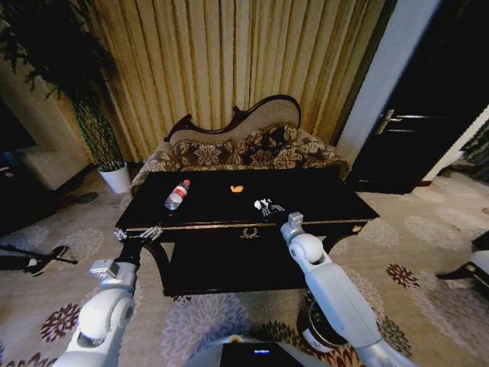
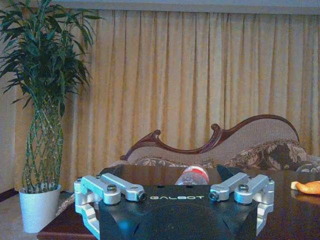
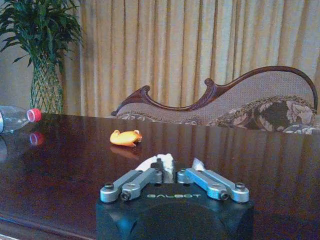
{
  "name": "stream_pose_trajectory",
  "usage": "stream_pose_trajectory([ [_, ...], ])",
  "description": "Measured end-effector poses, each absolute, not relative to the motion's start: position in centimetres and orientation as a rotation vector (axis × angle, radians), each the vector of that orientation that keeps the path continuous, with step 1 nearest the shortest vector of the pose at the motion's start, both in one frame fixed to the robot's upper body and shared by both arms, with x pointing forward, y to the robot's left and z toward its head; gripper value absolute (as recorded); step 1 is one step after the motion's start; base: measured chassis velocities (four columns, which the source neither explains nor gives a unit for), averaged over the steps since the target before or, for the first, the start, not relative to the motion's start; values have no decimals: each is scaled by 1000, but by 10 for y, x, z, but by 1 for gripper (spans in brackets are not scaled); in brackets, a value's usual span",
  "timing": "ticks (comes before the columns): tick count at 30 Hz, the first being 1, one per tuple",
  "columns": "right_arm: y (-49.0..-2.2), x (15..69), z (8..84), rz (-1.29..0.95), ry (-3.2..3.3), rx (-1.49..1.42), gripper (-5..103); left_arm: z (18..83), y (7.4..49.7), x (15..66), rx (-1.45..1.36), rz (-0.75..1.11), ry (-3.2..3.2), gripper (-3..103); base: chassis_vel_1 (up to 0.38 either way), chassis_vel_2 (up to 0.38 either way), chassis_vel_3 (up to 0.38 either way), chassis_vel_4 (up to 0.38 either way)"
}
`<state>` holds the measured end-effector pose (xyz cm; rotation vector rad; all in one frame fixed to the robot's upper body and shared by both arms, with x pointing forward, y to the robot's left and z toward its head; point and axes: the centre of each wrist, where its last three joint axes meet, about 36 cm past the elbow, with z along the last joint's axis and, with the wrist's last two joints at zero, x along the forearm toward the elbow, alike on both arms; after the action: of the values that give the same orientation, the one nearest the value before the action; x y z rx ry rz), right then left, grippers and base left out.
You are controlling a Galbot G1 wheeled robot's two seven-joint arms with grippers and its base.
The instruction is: Move to the front of the table and place the trash on the table into the trash bin.
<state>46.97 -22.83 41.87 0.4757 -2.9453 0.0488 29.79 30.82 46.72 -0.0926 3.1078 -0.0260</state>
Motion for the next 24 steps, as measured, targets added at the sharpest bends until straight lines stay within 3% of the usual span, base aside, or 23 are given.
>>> stream_pose_trajectory([
  [3,-230,468,418,44,-2949,465,1,467,308,298,-92,-26,3108,100,0,0,0,0],
  [24,-271,458,481,-58,-3157,352,0,467,310,297,-108,-29,3090,100,0,0,0,0],
])
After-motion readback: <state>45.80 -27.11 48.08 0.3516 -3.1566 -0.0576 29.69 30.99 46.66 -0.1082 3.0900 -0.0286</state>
